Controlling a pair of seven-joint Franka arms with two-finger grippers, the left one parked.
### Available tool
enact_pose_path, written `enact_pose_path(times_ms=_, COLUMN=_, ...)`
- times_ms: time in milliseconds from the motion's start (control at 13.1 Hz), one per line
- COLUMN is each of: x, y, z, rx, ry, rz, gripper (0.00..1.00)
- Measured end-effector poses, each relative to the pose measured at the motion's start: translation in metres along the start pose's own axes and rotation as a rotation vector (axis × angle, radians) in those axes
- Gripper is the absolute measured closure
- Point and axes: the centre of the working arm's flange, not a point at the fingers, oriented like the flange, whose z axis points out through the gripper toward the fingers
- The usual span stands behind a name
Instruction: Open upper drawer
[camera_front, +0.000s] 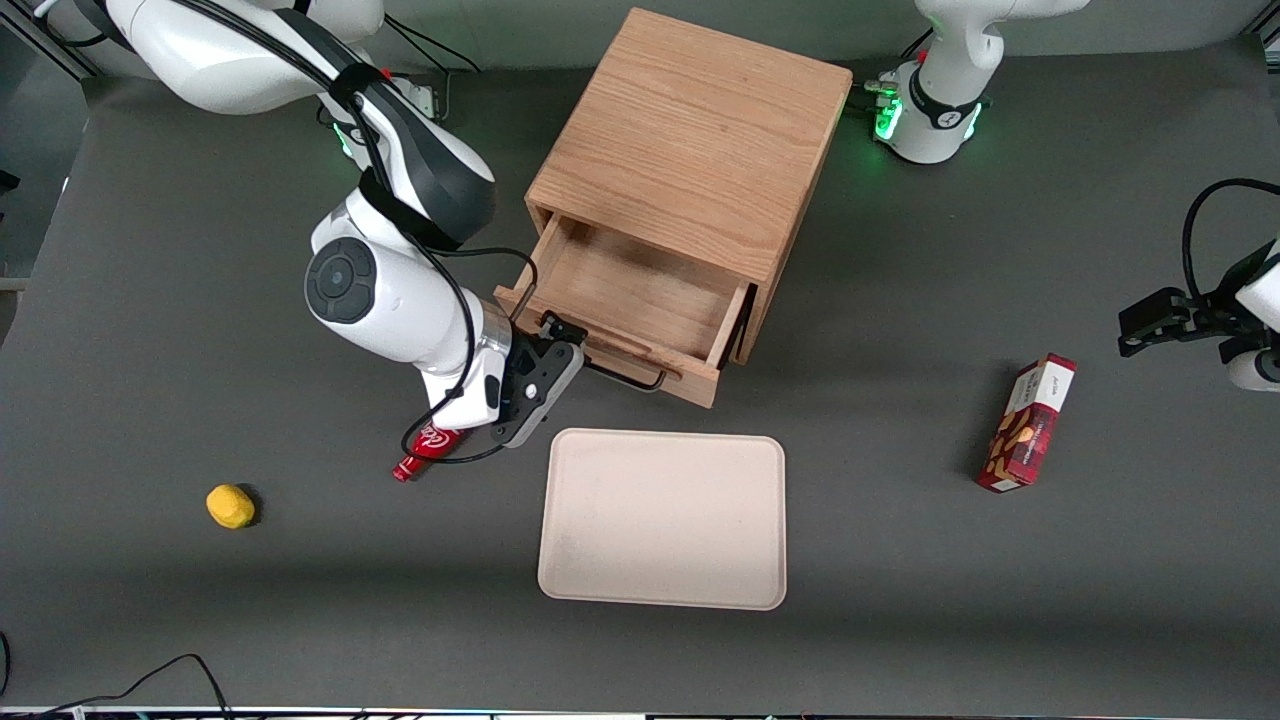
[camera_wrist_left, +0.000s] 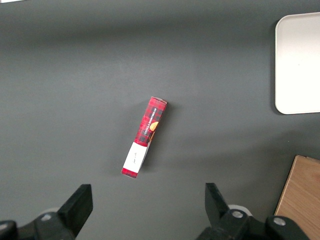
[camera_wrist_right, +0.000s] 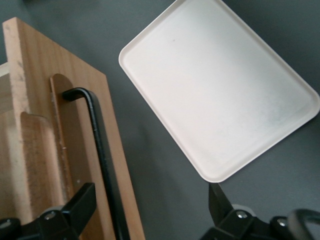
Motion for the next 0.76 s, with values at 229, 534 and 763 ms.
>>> enact_pose_path(times_ms=229, x=-0.001, y=-0.013, z=0.009, rx=0.019, ry=-0.015, rz=-0.005, gripper=0.00)
enact_pose_path(times_ms=534, x=-0.001, y=-0.014, z=0.014, rx=0.022, ry=-0.011, rz=0.003, gripper=0.00)
enact_pose_path(times_ms=763, x=-0.001, y=-0.010, z=0.024, rx=0.026, ry=0.004, rz=0.011, gripper=0.00)
